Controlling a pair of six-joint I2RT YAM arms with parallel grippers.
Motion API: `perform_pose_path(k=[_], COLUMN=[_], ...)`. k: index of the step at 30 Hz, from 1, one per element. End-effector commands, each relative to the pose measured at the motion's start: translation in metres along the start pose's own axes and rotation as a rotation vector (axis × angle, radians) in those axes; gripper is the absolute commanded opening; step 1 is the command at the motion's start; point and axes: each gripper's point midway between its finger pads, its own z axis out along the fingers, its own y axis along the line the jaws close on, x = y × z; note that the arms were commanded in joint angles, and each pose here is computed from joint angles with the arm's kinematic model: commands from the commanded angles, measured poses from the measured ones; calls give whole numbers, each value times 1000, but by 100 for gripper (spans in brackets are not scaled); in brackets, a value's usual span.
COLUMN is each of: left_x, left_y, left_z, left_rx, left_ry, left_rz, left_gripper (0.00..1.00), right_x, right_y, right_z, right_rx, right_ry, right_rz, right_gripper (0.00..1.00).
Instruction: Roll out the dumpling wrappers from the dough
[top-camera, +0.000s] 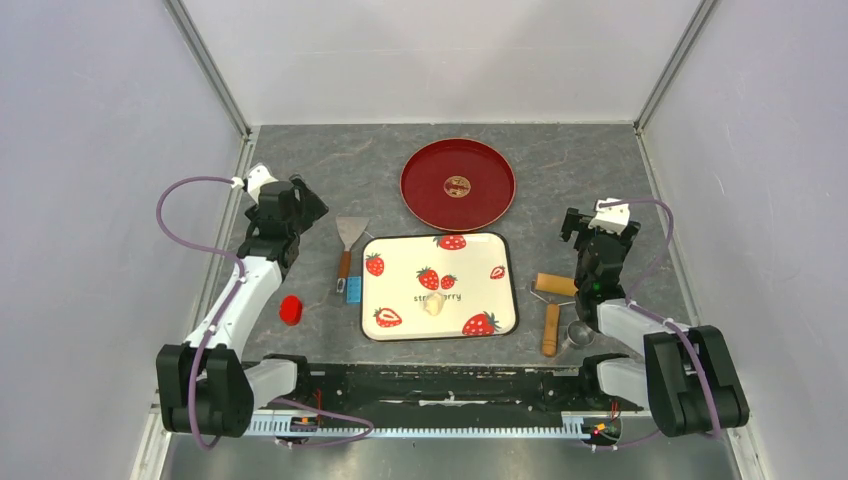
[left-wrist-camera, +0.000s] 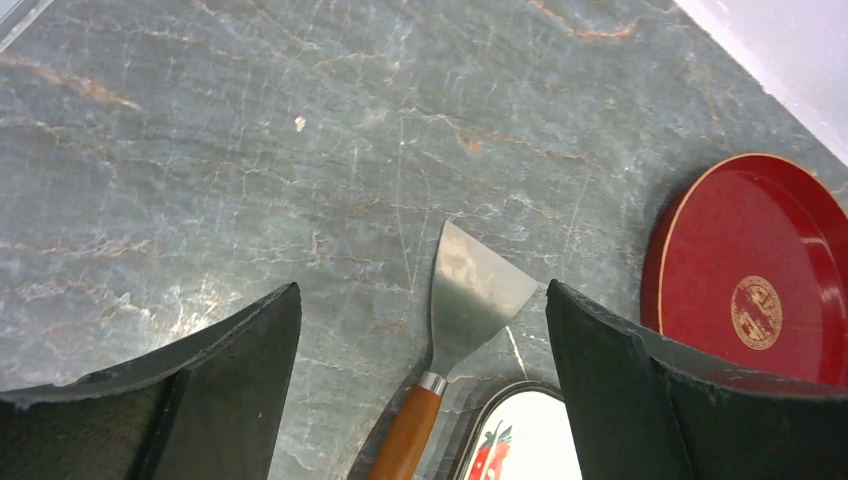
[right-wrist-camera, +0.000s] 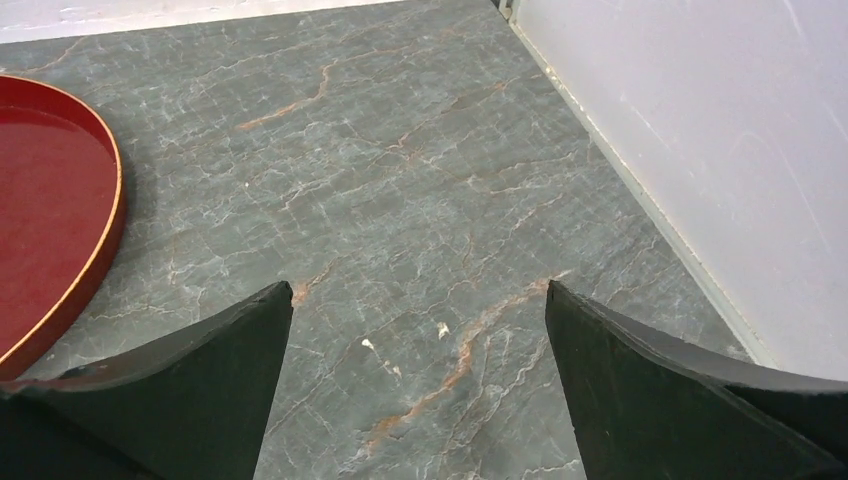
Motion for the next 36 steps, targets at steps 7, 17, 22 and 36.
perform_pose_path(k=[7, 17, 22, 36], left_x=[-25, 8, 52, 143], left_y=[8, -48, -84, -194], left_z=[-15, -15, -12, -44], left_rx=[-49, 218, 357, 590], left_ry=[-81, 138, 396, 772], left_rz=[-49, -56, -92, 190], left_gripper=[99, 100, 98, 93], right_x=[-11, 20, 28, 29], right_y=[-2, -16, -2, 55], right_z=[5, -7, -16, -42], right_rx=[89, 231, 127, -242], right_ry=[118, 440, 526, 582], right_rz=[164, 83, 57, 136], right_gripper=[98, 98, 98, 98])
